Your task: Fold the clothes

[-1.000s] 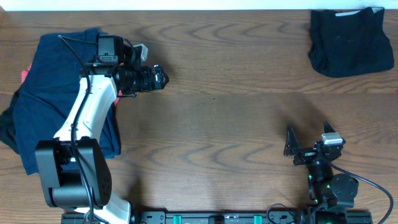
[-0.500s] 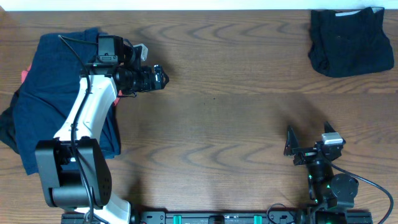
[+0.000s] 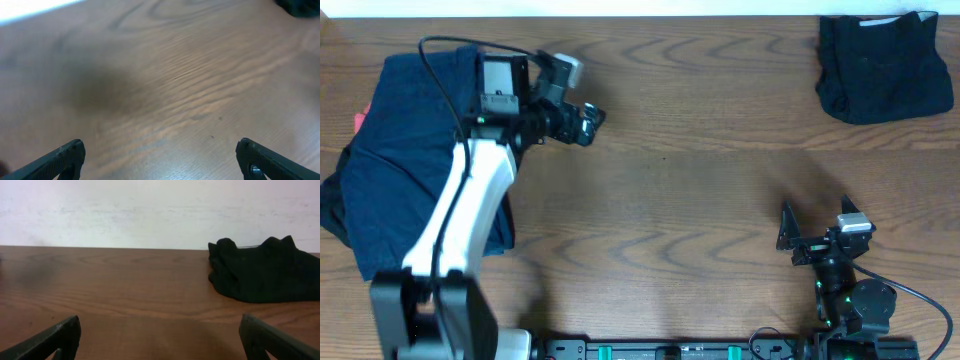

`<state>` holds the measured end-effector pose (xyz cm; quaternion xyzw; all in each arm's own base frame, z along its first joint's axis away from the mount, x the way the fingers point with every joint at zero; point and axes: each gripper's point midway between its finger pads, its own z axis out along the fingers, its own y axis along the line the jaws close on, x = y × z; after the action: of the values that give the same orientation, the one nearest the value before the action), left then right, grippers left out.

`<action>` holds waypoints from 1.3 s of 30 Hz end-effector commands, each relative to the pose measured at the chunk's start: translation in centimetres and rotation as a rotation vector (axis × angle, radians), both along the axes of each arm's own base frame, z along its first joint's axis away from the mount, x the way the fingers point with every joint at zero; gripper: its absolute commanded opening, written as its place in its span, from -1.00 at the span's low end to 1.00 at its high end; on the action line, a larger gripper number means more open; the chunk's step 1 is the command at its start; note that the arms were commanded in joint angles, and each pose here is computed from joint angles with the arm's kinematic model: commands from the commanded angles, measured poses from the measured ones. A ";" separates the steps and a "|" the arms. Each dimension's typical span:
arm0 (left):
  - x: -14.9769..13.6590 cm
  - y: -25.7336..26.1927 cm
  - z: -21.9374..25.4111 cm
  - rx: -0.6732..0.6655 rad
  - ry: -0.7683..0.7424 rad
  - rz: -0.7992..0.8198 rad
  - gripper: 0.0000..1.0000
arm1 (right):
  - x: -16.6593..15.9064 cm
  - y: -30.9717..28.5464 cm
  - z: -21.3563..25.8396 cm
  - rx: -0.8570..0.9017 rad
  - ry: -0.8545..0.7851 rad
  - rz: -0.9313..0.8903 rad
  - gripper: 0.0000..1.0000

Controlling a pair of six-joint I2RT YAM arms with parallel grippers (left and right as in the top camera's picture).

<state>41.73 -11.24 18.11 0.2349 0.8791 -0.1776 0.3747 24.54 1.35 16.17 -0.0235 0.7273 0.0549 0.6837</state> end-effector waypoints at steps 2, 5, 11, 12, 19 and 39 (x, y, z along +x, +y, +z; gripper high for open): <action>-2.1 -0.7 2.4 0.156 -0.251 -0.190 0.96 | 0.0 0.1 -0.1 -0.008 -0.003 0.002 0.99; -3.4 -0.3 3.9 0.153 -0.365 -0.178 0.96 | 0.0 0.1 -0.1 -0.008 -0.003 0.002 0.98; -8.0 -0.1 5.4 0.139 -0.568 -0.173 0.96 | 0.0 0.1 -0.1 -0.008 -0.003 0.002 0.99; -8.8 0.2 5.2 0.145 -0.585 -0.162 0.96 | 0.0 0.1 -0.1 -0.008 -0.003 0.002 0.99; -13.1 1.7 2.7 0.161 -0.696 -0.107 0.96 | 0.0 0.1 -0.1 -0.008 -0.003 0.002 0.99; -16.2 9.1 -2.5 -0.057 -0.668 0.462 0.96 | 0.0 0.1 -0.1 -0.008 -0.003 0.002 0.98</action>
<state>25.50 -3.53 15.41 0.1206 0.7302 -0.0223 0.6722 24.54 1.29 16.19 -0.0225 0.7268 0.0536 0.6844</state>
